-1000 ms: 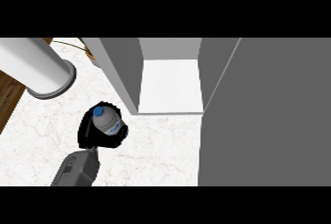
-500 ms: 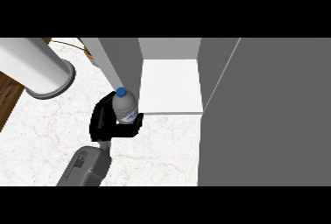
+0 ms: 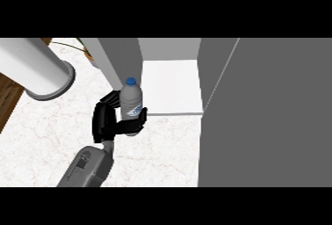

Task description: Pick up the bottled water, place it into the cabinet and close the cabinet

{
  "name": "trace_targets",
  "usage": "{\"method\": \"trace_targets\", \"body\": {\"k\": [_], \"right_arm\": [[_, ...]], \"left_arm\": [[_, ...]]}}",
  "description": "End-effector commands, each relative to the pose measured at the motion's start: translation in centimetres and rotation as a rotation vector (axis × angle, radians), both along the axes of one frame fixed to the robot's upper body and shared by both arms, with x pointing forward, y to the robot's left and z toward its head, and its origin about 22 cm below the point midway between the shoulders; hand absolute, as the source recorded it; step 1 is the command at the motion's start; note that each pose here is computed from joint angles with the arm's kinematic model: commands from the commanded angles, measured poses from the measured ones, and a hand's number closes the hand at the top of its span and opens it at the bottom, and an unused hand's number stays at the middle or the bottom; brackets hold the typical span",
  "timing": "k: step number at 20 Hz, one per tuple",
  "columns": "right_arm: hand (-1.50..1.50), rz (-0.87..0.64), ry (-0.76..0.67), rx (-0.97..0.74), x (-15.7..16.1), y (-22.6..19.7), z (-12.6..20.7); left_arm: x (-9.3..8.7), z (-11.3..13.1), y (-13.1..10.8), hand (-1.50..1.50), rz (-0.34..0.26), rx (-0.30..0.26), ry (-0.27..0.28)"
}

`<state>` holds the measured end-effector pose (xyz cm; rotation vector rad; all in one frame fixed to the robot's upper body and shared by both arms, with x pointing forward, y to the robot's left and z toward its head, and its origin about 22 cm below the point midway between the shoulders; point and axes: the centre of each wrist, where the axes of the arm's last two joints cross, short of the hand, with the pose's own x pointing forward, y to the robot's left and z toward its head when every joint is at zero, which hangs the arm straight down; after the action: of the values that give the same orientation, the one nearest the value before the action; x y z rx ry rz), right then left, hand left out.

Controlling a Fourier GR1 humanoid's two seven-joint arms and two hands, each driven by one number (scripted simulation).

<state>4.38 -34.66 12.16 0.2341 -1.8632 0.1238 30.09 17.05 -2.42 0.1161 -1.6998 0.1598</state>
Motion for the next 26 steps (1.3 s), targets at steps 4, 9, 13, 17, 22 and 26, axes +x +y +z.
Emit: {"method": "trace_targets", "body": {"k": [4, 9, 13, 17, 22, 26], "right_arm": [[-1.50, 0.075, -0.036, 0.038, 0.2, 1.8, 2.2], [-1.50, 0.085, -0.048, 0.047, 0.9, 1.3, 1.6], [-1.50, 0.090, -0.050, 0.046, 0.8, 1.0, 1.6], [-1.50, 0.106, -0.053, 0.051, 1.4, 0.8, 1.0], [-1.50, 0.120, -0.059, 0.052, 1.6, 1.1, 1.1], [-1.50, 0.146, -0.055, 0.044, 1.8, 1.0, 0.7]], "left_arm": [[3.6, 4.0, -6.2, 1.50, -0.096, 0.055, -0.010], [4.0, 3.9, -6.1, 1.50, -0.063, 0.034, 0.018], [4.4, 4.3, -5.3, 1.50, -0.028, 0.040, 0.016], [5.0, 5.0, -5.0, 1.50, 0.026, 0.091, -0.027], [4.9, 4.1, -4.3, 1.50, 0.073, 0.149, -0.050], [4.8, 3.8, -3.5, -1.50, 0.114, 0.196, -0.051]]}}
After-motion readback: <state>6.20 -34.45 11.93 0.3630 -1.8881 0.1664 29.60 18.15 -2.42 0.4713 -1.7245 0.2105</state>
